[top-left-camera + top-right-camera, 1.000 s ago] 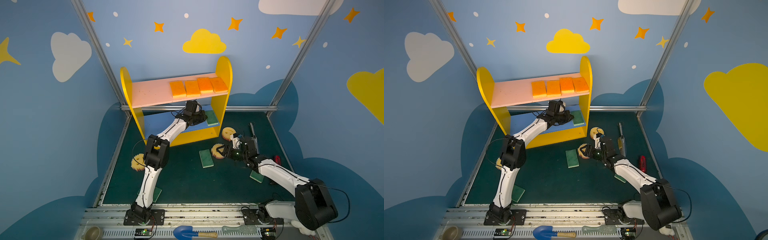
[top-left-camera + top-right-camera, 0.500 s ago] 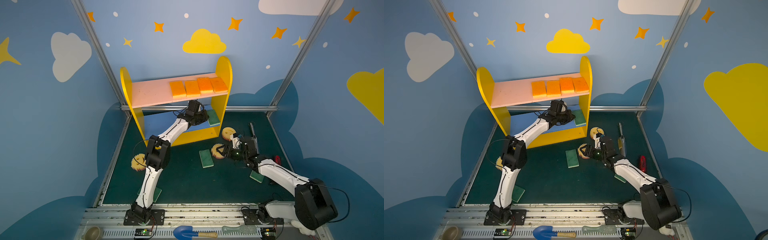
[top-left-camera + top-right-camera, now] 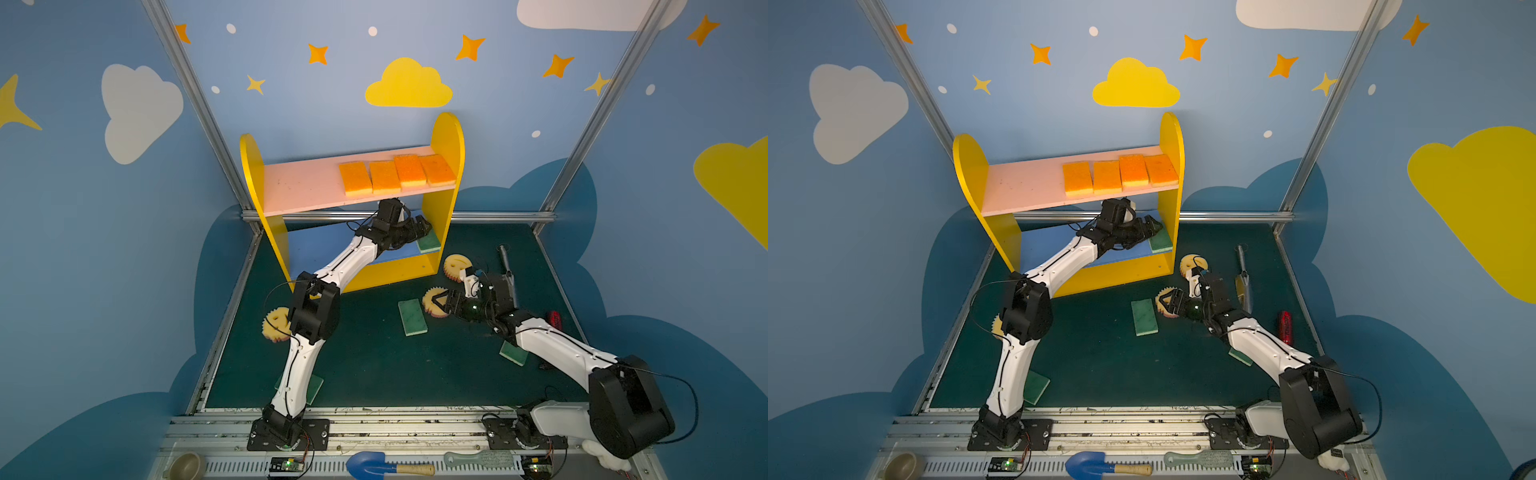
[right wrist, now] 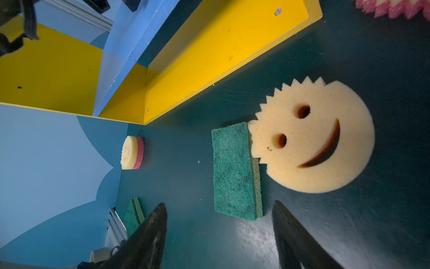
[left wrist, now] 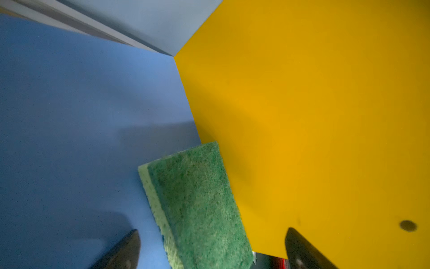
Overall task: Place and organize the cleaning sponges onto the shelf
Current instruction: 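Open the left gripper and lower it to another green scouring pad, then close the left gripper on the green pad and lift it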
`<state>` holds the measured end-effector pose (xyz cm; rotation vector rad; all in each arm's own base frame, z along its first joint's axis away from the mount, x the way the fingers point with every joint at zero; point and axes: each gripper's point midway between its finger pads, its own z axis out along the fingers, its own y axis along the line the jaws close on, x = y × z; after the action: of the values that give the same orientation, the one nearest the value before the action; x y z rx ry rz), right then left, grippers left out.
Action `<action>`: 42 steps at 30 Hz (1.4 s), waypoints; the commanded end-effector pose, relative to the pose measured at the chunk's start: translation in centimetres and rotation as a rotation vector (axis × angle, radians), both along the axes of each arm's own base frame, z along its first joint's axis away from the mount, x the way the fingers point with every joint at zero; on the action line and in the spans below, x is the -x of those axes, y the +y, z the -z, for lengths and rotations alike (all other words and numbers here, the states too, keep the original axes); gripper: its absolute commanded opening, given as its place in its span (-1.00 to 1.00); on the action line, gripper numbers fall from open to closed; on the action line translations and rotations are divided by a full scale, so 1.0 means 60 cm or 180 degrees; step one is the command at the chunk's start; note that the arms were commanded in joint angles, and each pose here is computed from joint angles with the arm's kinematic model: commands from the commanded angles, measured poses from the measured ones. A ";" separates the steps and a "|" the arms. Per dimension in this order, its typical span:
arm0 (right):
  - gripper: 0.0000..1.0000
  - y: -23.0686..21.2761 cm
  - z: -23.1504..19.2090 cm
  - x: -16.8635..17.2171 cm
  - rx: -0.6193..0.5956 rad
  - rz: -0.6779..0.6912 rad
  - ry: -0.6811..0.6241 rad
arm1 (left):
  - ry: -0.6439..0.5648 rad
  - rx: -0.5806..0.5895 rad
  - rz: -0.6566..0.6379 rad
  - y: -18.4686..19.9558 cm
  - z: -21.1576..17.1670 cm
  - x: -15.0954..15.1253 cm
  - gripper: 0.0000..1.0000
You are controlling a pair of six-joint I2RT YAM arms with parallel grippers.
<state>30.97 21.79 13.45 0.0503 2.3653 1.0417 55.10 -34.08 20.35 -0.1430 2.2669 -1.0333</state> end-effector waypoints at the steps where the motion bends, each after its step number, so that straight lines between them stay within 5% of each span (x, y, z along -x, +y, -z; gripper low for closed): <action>1: 0.41 -0.002 -0.003 0.000 -0.0022 0.0010 -0.0028 | -0.0044 -0.0145 -0.0014 0.015 -0.008 0.016 0.99; 12: 0.41 -0.009 0.002 -0.004 0.0065 0.0071 -0.0055 | -0.0397 -0.0543 0.0322 -0.005 -0.041 0.126 0.99; 17: 0.42 -0.015 0.005 0.005 0.0074 0.0084 -0.0057 | -0.0398 -0.0413 0.0393 -0.002 -0.018 0.199 0.99; 25: 0.65 -0.035 -0.015 0.010 0.0090 0.0256 -0.0178 | -0.0199 -0.0745 0.0381 0.047 0.055 0.308 1.00; 37: 0.77 -0.044 -0.012 0.009 0.0059 0.0378 -0.0097 | 0.0413 -0.0861 0.0262 0.064 0.227 0.345 0.98; 42: 0.77 -0.054 -0.014 0.010 0.0123 0.0434 -0.0154 | 0.0628 -0.0727 0.0219 0.051 0.269 0.345 0.74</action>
<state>30.43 19.30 14.17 0.1584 2.3168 0.9587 33.89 -29.88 4.04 -0.0264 2.5921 -0.7363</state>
